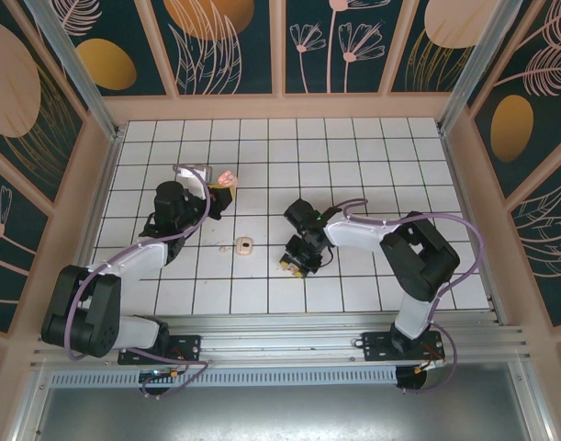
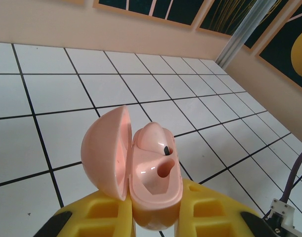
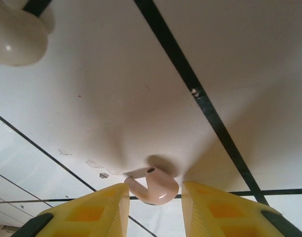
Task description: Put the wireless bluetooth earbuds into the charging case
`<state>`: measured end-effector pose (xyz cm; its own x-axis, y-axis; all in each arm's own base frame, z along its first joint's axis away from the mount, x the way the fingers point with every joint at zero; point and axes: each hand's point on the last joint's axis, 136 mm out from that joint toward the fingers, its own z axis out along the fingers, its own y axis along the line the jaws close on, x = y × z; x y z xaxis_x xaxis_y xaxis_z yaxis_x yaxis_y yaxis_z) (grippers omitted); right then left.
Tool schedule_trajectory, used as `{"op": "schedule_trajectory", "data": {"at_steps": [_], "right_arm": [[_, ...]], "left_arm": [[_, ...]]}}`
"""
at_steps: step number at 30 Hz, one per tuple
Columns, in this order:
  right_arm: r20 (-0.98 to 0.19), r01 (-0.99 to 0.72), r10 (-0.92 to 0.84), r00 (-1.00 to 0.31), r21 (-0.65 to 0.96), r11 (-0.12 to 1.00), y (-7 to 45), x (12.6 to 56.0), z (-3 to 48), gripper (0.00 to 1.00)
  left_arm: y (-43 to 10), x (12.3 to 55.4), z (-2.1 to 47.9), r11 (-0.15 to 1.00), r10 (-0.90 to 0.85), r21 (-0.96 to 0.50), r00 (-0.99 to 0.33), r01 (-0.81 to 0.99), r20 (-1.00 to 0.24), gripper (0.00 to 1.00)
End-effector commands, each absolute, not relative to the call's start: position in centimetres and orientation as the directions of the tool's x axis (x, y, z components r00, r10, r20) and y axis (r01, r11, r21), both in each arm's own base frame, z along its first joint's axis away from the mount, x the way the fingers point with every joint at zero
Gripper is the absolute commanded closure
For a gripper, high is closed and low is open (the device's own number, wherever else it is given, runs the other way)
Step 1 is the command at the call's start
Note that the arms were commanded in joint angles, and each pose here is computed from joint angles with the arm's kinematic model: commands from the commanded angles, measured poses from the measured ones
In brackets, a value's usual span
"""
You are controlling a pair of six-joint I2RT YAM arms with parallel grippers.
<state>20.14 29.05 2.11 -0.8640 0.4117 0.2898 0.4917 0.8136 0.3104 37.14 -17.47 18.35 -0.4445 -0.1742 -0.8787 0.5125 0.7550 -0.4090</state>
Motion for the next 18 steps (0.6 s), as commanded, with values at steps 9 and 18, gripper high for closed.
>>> {"op": "schedule_trajectory", "data": {"at_steps": [9, 18], "right_arm": [[0.255, 0.434, 0.373, -0.892, 0.253, 0.865, 28.4, 21.0, 1.7, 0.75], [0.24, 0.302, 0.255, -0.937, 0.186, 0.935, 27.8, 21.2, 1.4, 0.77]], "left_arm": [[-17.3, 36.8, 19.2, 0.762, -0.162, -0.378, -0.411, 0.526, -0.897, 0.9], [-17.3, 36.7, 19.3, 0.764, -0.16, -0.376, -0.411, 0.524, -0.897, 0.89]]}}
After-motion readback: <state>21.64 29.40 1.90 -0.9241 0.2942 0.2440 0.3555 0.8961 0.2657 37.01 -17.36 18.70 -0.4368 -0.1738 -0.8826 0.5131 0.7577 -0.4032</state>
